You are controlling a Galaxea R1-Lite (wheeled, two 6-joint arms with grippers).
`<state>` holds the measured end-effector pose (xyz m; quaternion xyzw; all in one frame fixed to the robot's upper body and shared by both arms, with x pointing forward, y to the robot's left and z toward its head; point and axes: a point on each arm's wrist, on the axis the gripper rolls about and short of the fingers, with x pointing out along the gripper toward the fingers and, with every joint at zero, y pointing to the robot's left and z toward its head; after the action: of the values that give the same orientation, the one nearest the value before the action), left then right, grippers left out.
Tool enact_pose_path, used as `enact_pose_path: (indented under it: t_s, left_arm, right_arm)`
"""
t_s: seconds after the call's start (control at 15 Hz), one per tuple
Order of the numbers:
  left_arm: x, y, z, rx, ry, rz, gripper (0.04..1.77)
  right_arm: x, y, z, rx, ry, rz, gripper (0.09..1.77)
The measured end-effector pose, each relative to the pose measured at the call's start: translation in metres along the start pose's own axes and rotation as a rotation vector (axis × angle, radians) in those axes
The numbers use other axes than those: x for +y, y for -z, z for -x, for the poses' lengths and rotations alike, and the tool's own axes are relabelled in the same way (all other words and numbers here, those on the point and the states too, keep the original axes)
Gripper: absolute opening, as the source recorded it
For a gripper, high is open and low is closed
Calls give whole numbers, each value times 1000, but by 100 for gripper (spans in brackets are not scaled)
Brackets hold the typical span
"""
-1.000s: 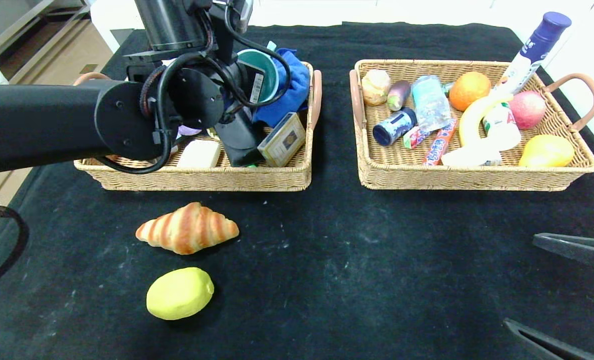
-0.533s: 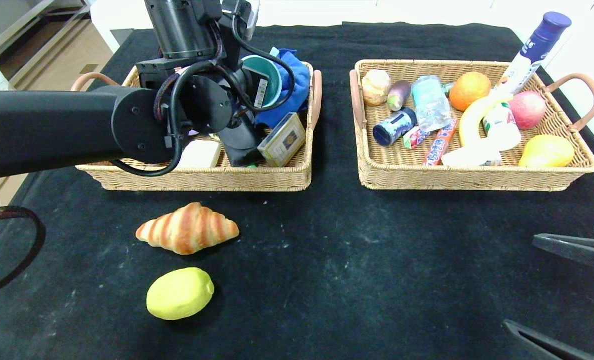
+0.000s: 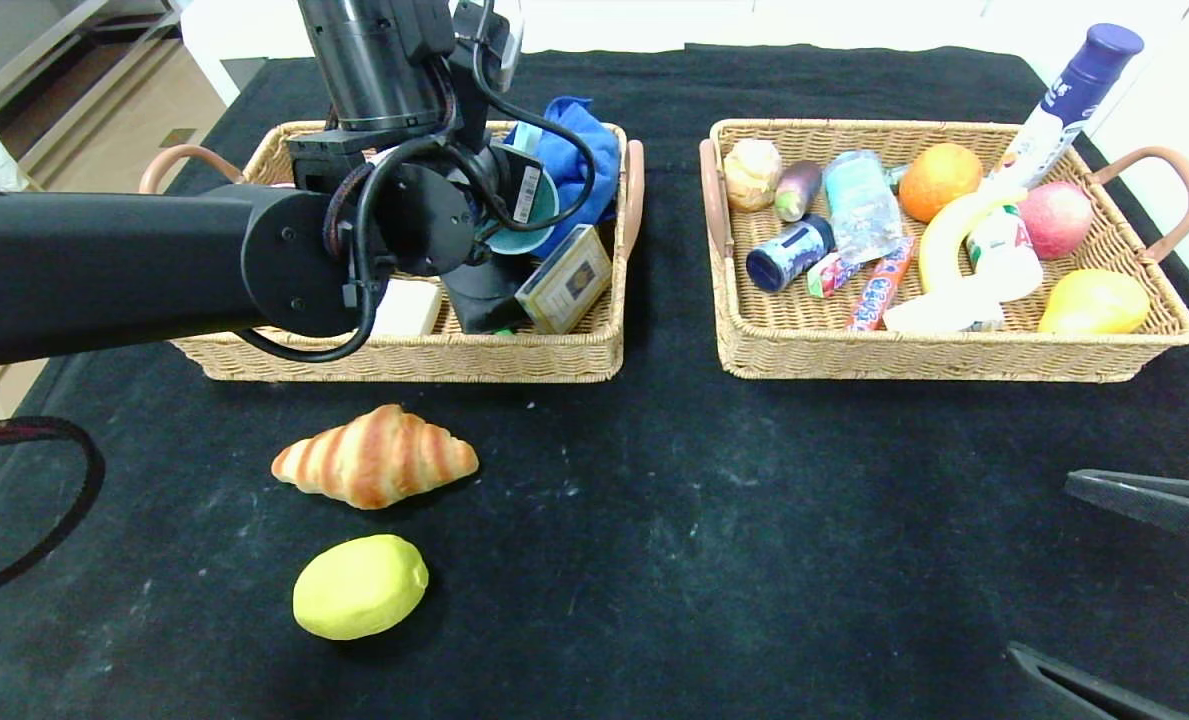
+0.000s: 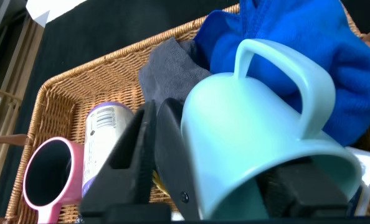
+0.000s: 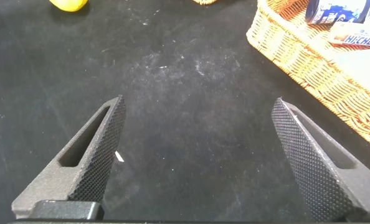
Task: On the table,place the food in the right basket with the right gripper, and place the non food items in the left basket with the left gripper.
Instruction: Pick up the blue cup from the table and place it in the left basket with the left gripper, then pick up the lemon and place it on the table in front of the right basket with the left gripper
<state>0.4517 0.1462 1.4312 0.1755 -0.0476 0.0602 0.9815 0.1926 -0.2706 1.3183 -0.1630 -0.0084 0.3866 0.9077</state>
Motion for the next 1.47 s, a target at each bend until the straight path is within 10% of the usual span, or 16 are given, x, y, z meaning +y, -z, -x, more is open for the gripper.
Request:
enact_pose_path:
  t_s: [0.6, 1.47]
  left_arm:
    - [-5, 8, 55, 67, 71, -56, 149]
    - [28, 37, 127, 184, 136, -53, 167]
  right_arm:
    - [0, 0, 1, -2, 0, 2, 171]
    - [2, 3, 0, 9, -13, 15, 171]
